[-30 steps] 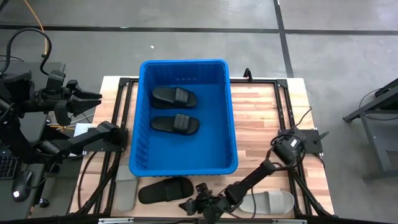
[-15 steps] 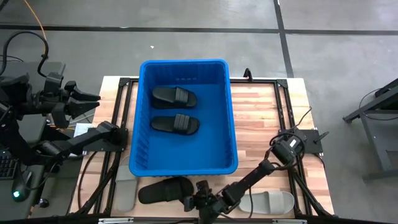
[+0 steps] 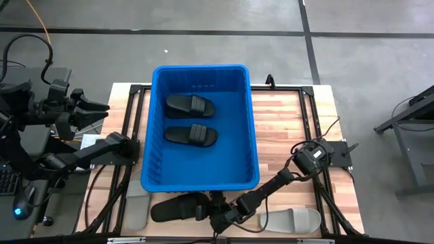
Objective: Pick and place slides into bin
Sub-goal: Put the black slide into the blue container
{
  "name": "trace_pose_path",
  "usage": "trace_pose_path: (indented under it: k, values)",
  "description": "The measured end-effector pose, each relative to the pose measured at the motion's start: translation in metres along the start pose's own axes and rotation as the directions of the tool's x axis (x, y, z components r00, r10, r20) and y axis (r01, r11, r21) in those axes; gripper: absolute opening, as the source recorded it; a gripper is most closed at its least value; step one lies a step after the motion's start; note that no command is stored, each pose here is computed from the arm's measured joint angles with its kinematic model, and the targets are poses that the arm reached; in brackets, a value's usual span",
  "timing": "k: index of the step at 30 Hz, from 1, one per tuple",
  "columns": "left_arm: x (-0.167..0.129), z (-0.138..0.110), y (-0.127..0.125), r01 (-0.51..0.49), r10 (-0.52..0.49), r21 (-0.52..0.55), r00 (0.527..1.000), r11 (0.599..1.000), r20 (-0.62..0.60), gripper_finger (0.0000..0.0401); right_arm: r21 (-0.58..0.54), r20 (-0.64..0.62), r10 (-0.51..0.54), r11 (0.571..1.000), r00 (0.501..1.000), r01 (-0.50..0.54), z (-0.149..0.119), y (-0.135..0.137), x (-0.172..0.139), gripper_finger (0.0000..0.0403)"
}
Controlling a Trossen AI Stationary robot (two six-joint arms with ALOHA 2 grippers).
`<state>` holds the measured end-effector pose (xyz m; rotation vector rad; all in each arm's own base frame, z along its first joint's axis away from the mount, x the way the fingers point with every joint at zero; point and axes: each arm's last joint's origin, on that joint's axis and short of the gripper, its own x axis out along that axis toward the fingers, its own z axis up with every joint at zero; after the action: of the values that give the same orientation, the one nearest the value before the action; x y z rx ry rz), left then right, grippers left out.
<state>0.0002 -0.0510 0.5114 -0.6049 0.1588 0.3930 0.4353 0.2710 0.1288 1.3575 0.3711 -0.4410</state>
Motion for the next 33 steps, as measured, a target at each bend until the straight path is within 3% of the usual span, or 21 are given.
trace_pose_path:
  k: [7, 14, 22, 28, 33]
  values:
    - [0.000, 0.000, 0.000, 0.000, 0.000, 0.003, 1.000, 1.000, 0.000, 0.0172, -0.021, -0.073, -0.021, 1.000, 0.997, 0.019, 0.000, -0.001, 0.002, 0.0172]
    - [0.000, 0.000, 0.000, 0.000, 0.000, 0.029, 1.000, 1.000, 0.000, 0.0172, -0.043, -0.126, 0.037, 0.998, 0.991, -0.043, 0.005, 0.007, 0.006, 0.0016]
    - [0.000, 0.000, 0.000, 0.000, 0.000, 0.029, 1.000, 1.000, 0.000, 0.0172, -0.040, -0.110, 0.119, 0.992, 0.987, -0.124, 0.002, 0.015, 0.003, 0.0001]
    - [0.000, 0.000, 0.000, 0.000, 0.000, 0.029, 1.000, 1.000, 0.000, 0.0172, 0.018, -0.129, 0.137, 0.991, 0.982, -0.136, -0.027, 0.010, -0.016, 0.0000]
    - [0.000, 0.000, 0.000, 0.000, 0.000, 0.029, 1.000, 1.000, 0.000, 0.0172, 0.065, -0.061, 0.216, 0.975, 0.974, -0.212, -0.052, 0.019, -0.039, 0.0000]
